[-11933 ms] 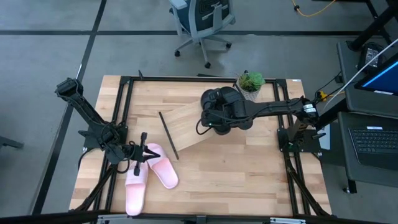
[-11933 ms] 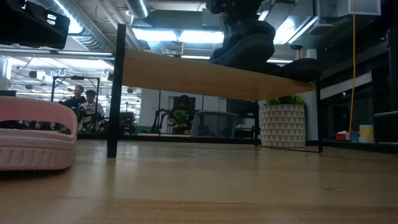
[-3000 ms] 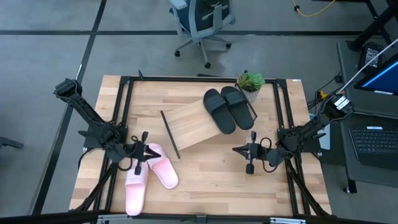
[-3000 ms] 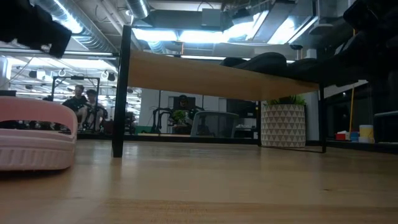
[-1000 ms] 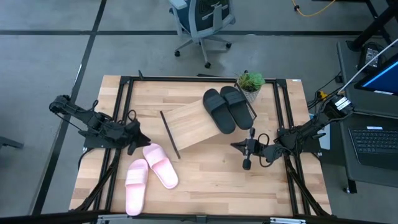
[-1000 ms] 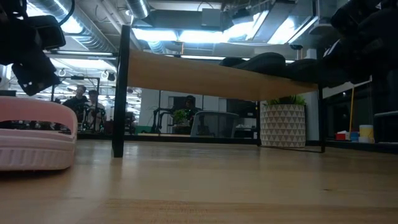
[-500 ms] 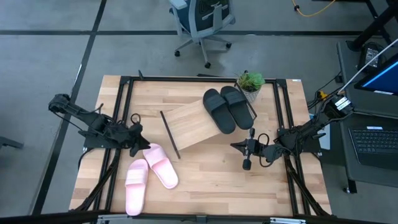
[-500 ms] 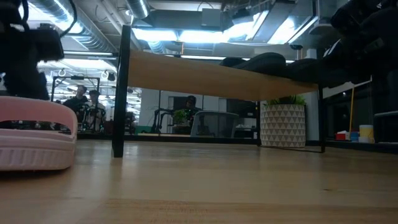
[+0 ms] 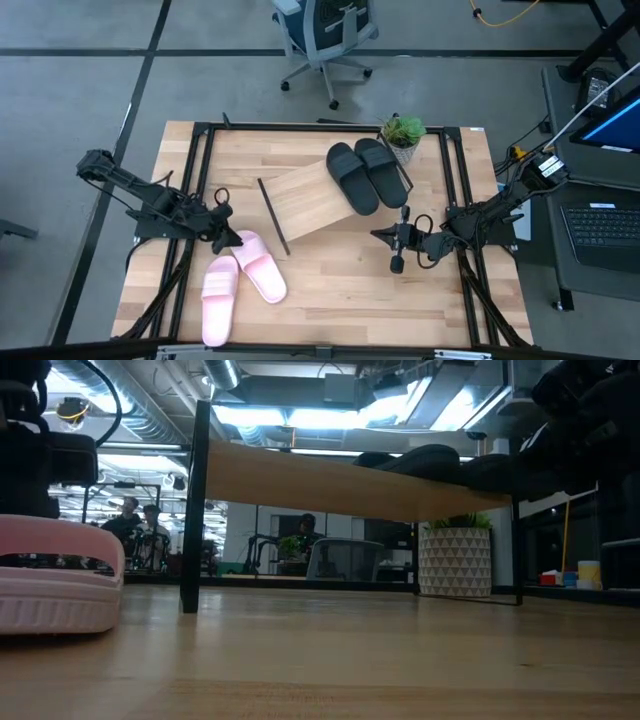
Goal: Pick and place slides into the shelf
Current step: Put the right pink slide on the shelf
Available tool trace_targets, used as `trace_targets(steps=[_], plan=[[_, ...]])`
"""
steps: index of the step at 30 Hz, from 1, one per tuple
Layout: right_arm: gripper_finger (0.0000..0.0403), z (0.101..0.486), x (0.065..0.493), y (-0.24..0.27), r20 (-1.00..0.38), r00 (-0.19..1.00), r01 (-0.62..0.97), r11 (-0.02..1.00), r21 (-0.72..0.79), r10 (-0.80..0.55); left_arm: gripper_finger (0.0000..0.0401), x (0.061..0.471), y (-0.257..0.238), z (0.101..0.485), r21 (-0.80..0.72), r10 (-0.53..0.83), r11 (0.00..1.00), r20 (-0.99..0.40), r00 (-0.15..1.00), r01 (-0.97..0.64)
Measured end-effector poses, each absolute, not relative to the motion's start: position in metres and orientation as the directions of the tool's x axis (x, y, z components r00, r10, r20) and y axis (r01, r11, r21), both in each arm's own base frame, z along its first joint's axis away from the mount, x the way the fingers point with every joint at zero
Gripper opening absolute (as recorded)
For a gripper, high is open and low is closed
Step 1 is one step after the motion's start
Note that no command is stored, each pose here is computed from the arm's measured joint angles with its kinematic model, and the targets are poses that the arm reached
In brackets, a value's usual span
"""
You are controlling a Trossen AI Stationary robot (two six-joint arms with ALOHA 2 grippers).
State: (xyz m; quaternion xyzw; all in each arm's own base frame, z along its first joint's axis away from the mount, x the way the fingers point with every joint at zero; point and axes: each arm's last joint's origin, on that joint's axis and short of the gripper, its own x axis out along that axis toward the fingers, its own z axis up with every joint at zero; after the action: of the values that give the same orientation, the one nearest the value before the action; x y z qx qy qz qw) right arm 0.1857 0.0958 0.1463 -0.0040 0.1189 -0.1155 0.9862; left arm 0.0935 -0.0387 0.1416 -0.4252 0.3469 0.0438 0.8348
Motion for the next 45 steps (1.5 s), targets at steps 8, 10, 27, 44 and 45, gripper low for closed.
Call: trace_targets(steps=[8, 10, 27, 44, 45], plan=[[0.0007, 0.146, 0.186, 0.096, -0.234, 0.945, 0.227, 0.973, -0.035, -0.229, 0.0110, 0.096, -0.040, 0.137, -0.663, -0.211, 0.628, -0.650, 0.730, -0.408], [0.0007, 0.146, 0.186, 0.096, -0.234, 0.945, 0.227, 0.973, -0.035, -0.229, 0.0110, 0.097, -0.041, 0.137, -0.663, -0.217, 0.627, -0.653, 0.726, -0.409], [0.0007, 0.146, 0.186, 0.096, -0.234, 0.945, 0.227, 0.973, -0.036, -0.229, 0.0110, 0.110, -0.049, 0.137, -0.712, -0.297, 0.592, -0.629, 0.718, -0.378], [0.0007, 0.146, 0.186, 0.096, -0.234, 0.945, 0.226, 0.973, -0.035, -0.228, 0.0110, 0.115, -0.053, 0.138, -0.742, -0.361, 0.579, -0.604, 0.711, -0.337], [0.0007, 0.146, 0.186, 0.096, -0.234, 0.945, 0.226, 0.973, -0.036, -0.228, 0.0110, 0.115, -0.053, 0.137, -0.737, -0.358, 0.582, -0.611, 0.706, -0.343]])
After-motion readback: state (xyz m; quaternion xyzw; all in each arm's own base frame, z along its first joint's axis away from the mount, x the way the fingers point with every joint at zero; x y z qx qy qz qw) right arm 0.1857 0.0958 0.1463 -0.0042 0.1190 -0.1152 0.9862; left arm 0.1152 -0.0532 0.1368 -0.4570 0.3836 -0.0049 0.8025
